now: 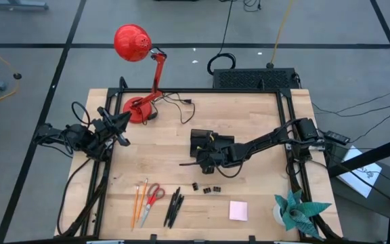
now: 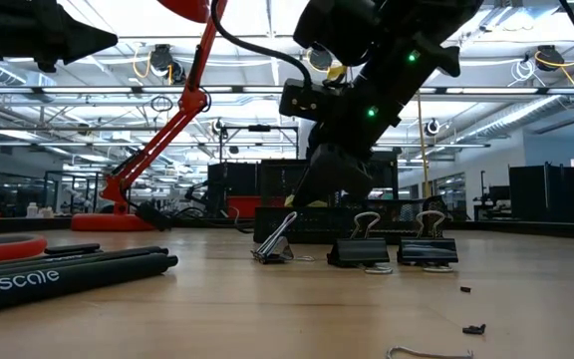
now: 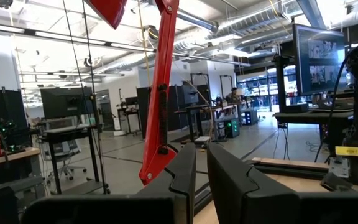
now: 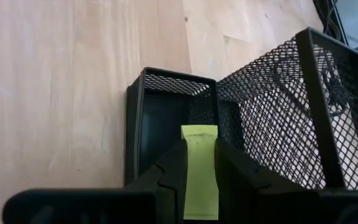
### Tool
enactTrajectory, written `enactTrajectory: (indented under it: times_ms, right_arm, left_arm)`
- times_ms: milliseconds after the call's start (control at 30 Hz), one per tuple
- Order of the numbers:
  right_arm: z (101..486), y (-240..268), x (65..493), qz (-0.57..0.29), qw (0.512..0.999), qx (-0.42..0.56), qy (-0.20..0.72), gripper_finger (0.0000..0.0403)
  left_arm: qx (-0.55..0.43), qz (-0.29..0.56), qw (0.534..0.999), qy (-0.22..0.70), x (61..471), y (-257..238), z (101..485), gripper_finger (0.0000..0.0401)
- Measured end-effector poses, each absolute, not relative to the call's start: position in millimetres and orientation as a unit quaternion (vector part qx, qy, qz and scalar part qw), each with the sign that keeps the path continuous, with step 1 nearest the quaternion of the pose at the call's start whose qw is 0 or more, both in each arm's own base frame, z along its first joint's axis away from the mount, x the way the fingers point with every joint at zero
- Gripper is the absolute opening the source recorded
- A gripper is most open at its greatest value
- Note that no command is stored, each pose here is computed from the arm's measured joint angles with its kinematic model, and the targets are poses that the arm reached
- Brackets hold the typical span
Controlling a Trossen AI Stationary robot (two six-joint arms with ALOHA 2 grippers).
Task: Pick and place office supplies into organizer
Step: Put the green eraser into the black desk organizer, then put the right black binder clip into the black desk organizer
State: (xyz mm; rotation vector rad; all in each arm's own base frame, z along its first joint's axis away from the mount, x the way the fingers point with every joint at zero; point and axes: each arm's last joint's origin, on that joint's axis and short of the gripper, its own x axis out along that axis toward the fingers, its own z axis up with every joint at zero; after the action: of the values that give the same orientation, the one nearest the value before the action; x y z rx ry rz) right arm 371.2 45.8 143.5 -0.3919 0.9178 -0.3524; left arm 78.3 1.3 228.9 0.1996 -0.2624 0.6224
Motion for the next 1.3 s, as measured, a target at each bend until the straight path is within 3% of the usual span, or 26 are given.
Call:
enactTrajectory:
  times_ms: [767,1100,1300]
  right_arm:
    - [128,43,363,-0.155,0.878,-0.169,0.42,0.0065]
    - [129,43,363,-0.172,0.877,-0.17,0.415,0.0132]
    - [129,43,364,-0.172,0.88,-0.168,0.409,0.0138]
  left_arm:
    - [0.097,0.305,0.939,-0.128,78,1,229,0.0047]
    - [0.097,0.305,0.939,-0.129,78,1,229,0.0047]
    - [0.097,0.305,0.939,-0.129,78,1,229,0.0047]
